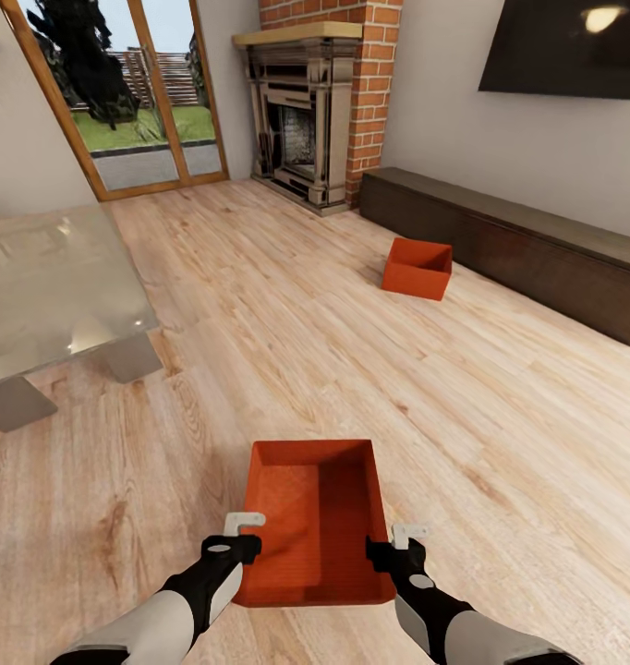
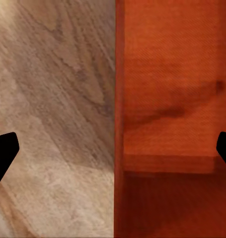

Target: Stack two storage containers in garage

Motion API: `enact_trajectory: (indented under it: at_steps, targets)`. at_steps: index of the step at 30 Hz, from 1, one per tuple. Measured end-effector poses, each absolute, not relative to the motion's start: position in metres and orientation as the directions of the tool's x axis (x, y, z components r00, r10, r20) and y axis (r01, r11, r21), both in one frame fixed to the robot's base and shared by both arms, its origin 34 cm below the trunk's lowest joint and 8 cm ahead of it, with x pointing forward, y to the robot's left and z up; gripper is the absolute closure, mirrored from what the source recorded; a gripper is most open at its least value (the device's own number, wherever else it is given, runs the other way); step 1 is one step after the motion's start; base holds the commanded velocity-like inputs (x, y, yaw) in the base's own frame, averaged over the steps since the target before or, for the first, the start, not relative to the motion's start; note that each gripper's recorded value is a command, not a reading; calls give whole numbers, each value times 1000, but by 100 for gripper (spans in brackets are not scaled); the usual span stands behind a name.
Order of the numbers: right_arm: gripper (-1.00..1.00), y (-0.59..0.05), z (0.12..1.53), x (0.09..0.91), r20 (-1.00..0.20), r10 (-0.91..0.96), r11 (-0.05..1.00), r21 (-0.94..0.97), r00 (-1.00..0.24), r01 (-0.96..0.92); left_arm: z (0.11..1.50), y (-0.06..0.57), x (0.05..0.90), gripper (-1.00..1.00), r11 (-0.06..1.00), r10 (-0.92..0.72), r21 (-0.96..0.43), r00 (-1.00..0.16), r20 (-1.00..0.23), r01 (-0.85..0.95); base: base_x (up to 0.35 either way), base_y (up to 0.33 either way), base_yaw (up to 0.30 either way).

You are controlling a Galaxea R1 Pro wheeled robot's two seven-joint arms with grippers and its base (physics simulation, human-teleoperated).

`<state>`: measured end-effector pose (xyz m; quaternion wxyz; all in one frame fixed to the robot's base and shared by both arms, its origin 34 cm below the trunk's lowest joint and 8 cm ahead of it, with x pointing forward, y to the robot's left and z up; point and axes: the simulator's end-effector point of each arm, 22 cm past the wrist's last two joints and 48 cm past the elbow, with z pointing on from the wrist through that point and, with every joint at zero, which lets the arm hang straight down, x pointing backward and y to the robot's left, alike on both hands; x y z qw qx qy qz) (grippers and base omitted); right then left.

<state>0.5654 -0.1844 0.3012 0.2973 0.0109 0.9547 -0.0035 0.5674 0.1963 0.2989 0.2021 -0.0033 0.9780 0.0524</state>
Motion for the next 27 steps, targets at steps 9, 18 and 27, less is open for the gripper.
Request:
enact_trajectory:
  at_steps: [9,18,27]
  targets:
    - [-100,-184,293,564,-568,16,1000,-1,-823,21,293,197,572,-100,994,10,102,-905,-424,-37,0,0,0]
    - [-100,-185,276,561,-569,10,1000,-4,-822,15,276,197,568,-100,994,10,102,-905,-425,-37,0,0,0]
    - [-100,-183,276,561,-571,0,1000,-1,-821,1,276,196,568,-100,994,10,101,-905,-425,-37,0,0,0]
